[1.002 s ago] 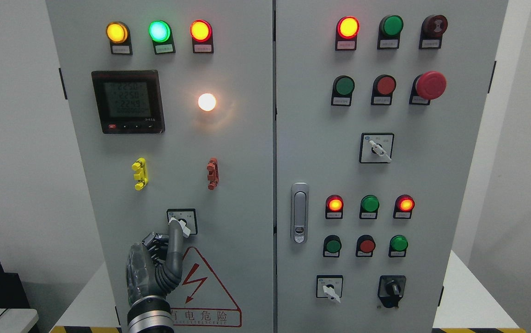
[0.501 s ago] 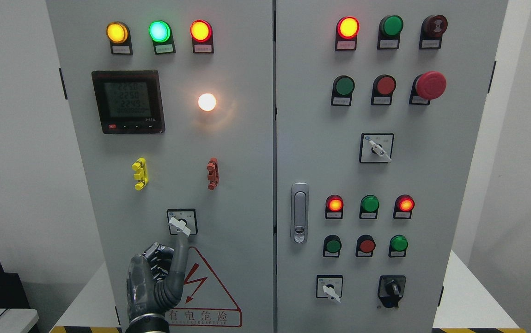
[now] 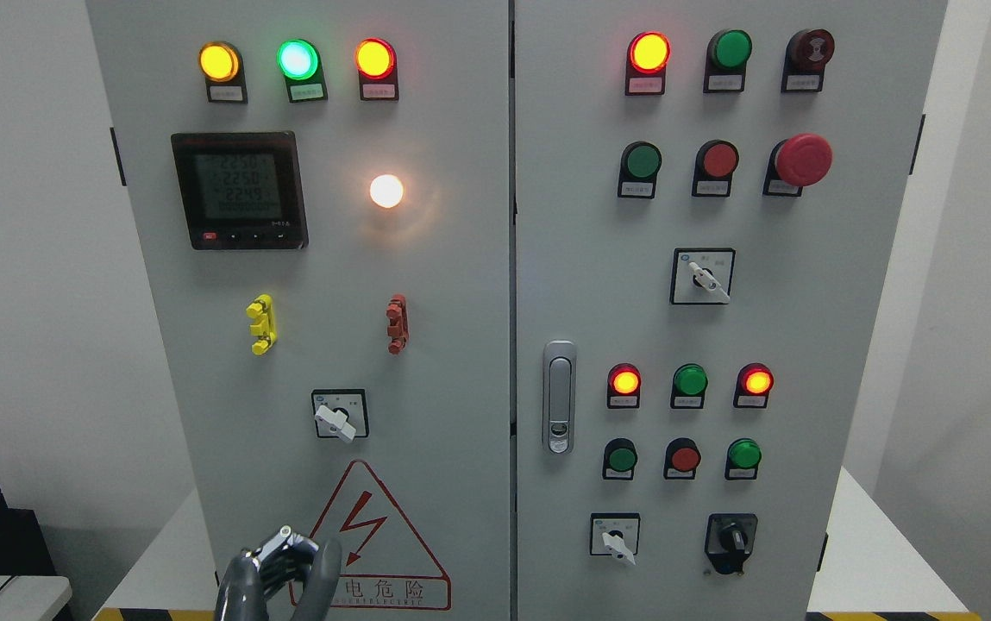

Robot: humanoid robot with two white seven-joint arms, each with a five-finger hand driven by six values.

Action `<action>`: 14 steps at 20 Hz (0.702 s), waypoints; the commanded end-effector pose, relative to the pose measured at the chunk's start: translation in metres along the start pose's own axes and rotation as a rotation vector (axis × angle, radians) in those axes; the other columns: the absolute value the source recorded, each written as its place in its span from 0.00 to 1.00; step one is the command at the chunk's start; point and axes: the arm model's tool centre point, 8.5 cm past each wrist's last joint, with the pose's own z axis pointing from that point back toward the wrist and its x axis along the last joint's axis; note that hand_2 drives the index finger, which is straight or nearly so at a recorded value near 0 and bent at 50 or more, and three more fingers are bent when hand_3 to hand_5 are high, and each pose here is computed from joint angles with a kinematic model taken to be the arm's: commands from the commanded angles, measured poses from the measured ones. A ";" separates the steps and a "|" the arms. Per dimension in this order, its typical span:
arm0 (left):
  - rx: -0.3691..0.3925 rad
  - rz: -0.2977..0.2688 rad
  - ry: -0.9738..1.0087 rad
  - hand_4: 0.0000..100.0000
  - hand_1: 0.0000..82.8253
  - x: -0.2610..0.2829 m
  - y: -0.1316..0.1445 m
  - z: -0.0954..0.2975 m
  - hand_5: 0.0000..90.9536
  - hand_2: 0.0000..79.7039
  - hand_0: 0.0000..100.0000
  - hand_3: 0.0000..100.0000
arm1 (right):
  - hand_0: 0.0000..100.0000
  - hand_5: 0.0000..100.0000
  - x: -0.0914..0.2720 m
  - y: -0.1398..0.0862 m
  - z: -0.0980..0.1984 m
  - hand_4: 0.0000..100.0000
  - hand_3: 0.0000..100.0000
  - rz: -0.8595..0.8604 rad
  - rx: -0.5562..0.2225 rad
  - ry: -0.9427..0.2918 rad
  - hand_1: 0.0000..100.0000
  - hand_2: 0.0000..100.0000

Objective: Turn on light switch 1

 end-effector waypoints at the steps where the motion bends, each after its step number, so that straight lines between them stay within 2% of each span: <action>1: 0.187 -0.145 0.228 0.84 0.26 -0.066 0.126 0.103 0.54 0.70 0.02 0.85 | 0.12 0.00 0.000 0.001 0.000 0.00 0.00 -0.006 0.003 0.001 0.39 0.00; 3: 0.213 -0.176 0.320 0.78 0.26 -0.093 0.156 0.146 0.49 0.62 0.02 0.78 | 0.12 0.00 0.000 0.001 0.000 0.00 0.00 -0.006 0.003 0.001 0.39 0.00; 5: 0.229 -0.198 0.423 0.69 0.26 -0.123 0.183 0.192 0.39 0.54 0.02 0.70 | 0.12 0.00 0.000 0.001 0.000 0.00 0.00 -0.006 0.003 0.001 0.39 0.00; 6: 0.251 -0.204 0.481 0.61 0.26 -0.138 0.194 0.219 0.28 0.48 0.02 0.60 | 0.12 0.00 0.000 0.001 0.000 0.00 0.00 -0.006 0.003 0.001 0.39 0.00; 7: 0.279 -0.204 0.543 0.56 0.27 -0.153 0.202 0.247 0.25 0.41 0.02 0.53 | 0.12 0.00 0.000 0.001 0.000 0.00 0.00 -0.006 0.003 0.001 0.39 0.00; 9: 0.338 -0.193 0.668 0.45 0.28 -0.174 0.213 0.302 0.20 0.20 0.02 0.36 | 0.12 0.00 0.000 0.001 0.000 0.00 0.00 -0.006 0.003 0.001 0.39 0.00; 12: 0.387 -0.161 0.862 0.31 0.28 -0.192 0.217 0.376 0.15 0.00 0.03 0.19 | 0.12 0.00 0.000 0.001 0.000 0.00 0.00 -0.006 0.003 0.001 0.39 0.00; 14: 0.415 -0.113 0.984 0.24 0.27 -0.203 0.208 0.417 0.10 0.00 0.06 0.10 | 0.12 0.00 0.000 0.001 0.000 0.00 0.00 -0.006 0.003 0.001 0.39 0.00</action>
